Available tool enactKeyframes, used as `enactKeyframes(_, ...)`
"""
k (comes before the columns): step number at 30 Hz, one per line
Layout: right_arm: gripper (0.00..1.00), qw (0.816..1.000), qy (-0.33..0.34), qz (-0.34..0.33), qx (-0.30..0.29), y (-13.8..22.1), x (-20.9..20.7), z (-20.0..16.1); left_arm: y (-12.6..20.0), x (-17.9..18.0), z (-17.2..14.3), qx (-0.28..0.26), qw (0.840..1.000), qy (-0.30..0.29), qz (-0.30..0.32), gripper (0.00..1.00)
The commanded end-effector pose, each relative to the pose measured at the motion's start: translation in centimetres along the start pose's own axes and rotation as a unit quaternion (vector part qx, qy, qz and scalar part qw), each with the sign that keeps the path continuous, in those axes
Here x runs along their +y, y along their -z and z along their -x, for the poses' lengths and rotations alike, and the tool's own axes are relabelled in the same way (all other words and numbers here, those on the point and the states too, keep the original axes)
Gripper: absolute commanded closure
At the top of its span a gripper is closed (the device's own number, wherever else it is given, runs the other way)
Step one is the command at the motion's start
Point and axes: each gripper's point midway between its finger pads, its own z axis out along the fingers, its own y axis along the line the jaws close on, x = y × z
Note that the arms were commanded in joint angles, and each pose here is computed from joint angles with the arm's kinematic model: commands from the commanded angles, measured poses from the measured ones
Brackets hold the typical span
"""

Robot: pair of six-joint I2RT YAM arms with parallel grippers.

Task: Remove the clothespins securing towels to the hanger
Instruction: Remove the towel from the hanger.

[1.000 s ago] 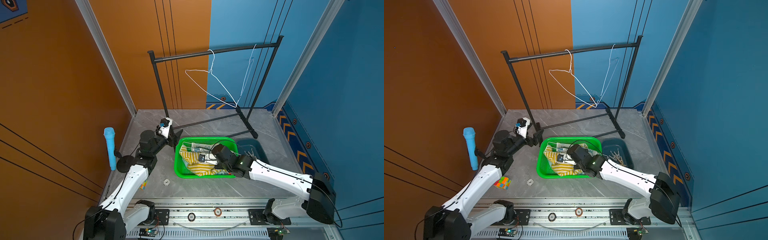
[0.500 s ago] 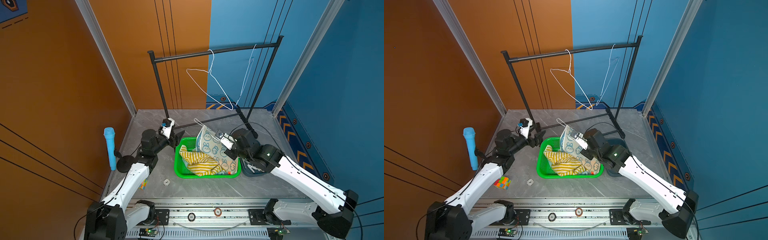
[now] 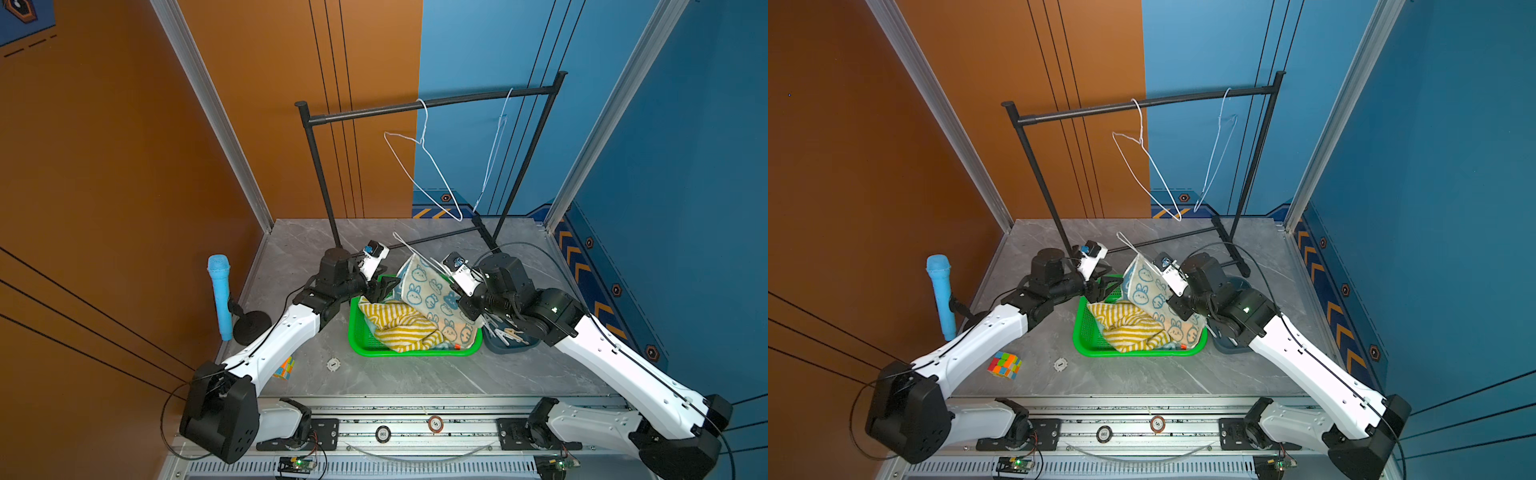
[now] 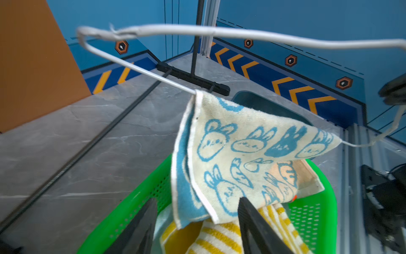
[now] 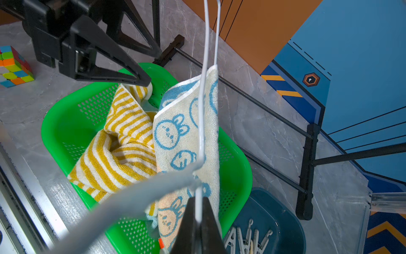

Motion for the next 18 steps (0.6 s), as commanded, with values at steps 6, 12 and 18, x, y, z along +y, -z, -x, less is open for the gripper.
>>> enactKeyframes(6, 1.0, 1.0, -0.012, 0.013, -0.011, 0.9, 0.1, 0.9, -3.8, -1.0, 0.5, 0.035, 0.997, 0.063, -0.012, 0.39)
enactKeyframes(12, 1.0, 0.999, -0.017, 0.019, -0.023, 1.2, 0.3, 1.1, -5.6, 0.5, 0.3, 0.036, 0.997, 0.07, 0.007, 0.4)
enactKeyframes(18, 1.0, 0.999, -0.016, 0.023, -0.026, 1.0, 0.4, 1.3, -6.4, 0.3, 0.3, 0.036, 0.997, 0.067, -0.006, 0.44)
